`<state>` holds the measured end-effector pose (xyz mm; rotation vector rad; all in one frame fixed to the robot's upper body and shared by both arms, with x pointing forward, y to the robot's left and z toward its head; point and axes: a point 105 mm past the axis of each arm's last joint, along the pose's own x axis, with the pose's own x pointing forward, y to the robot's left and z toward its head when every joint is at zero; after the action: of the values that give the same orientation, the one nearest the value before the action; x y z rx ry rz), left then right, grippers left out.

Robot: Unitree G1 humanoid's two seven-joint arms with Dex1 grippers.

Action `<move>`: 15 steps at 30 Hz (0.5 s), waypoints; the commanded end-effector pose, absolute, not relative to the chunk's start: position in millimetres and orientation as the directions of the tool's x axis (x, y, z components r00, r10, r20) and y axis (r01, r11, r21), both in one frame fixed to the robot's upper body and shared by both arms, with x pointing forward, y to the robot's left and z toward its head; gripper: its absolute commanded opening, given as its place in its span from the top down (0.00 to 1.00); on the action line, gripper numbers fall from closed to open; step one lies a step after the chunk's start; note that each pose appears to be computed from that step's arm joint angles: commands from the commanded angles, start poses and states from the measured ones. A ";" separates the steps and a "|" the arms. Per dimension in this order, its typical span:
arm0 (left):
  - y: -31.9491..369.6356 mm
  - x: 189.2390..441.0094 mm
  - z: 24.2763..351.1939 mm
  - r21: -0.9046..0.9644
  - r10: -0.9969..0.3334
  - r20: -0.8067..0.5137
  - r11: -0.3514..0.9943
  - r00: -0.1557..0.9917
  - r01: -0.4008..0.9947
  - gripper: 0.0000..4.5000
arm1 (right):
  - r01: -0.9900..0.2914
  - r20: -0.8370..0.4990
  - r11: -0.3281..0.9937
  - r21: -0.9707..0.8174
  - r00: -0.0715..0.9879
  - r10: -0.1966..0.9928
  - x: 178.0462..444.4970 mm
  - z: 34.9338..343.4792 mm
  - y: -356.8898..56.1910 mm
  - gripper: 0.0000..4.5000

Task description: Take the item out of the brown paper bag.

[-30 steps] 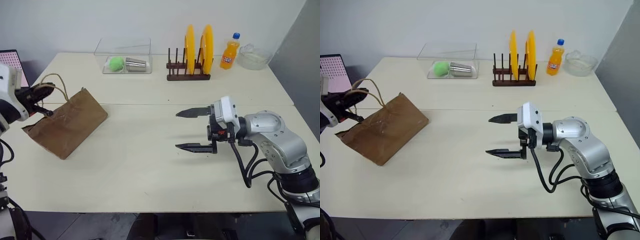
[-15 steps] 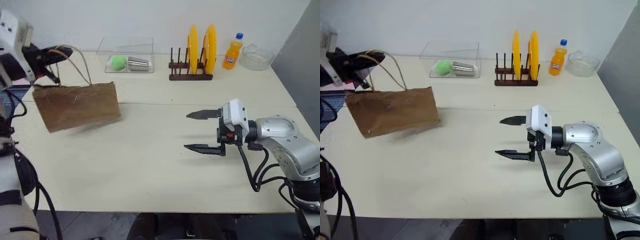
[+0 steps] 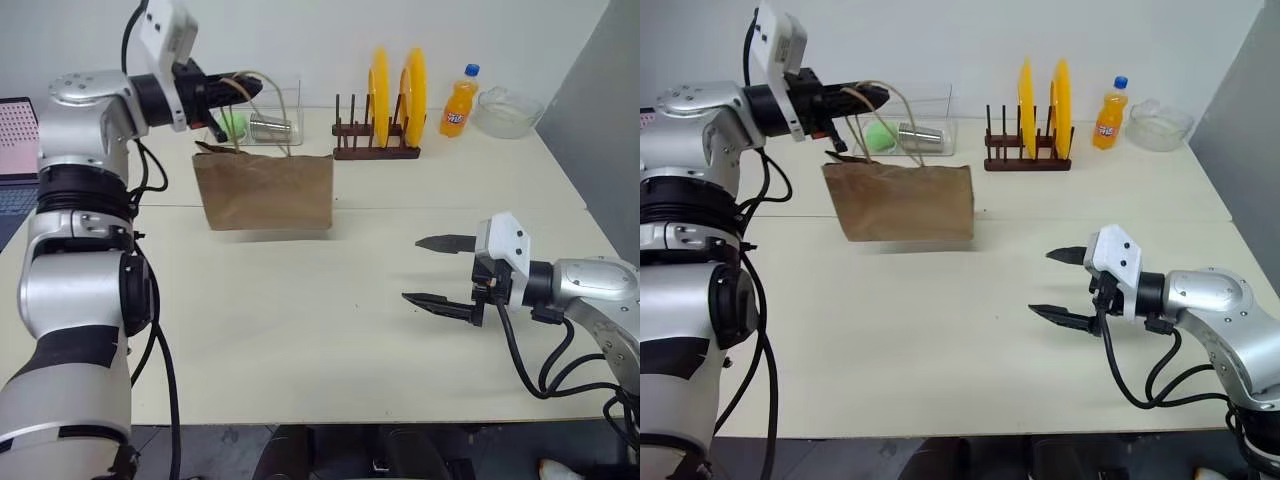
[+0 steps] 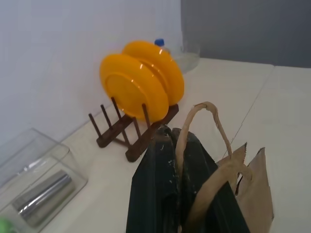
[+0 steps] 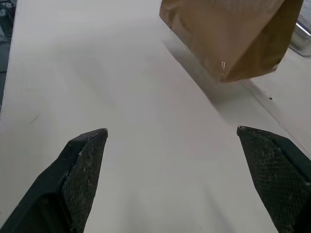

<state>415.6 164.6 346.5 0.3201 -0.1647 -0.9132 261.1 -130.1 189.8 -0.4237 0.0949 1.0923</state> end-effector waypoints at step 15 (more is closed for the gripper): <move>79.6 435.5 346.4 0.304 -0.839 0.109 0.539 0.533 0.786 0.99 | -0.824 -0.278 0.492 -0.282 0.561 0.780 250.0 179.3 -147.8 0.00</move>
<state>440.2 83.6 311.6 0.2131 -0.1362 -0.9967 252.4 -147.9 167.2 -0.3748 0.1773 0.9857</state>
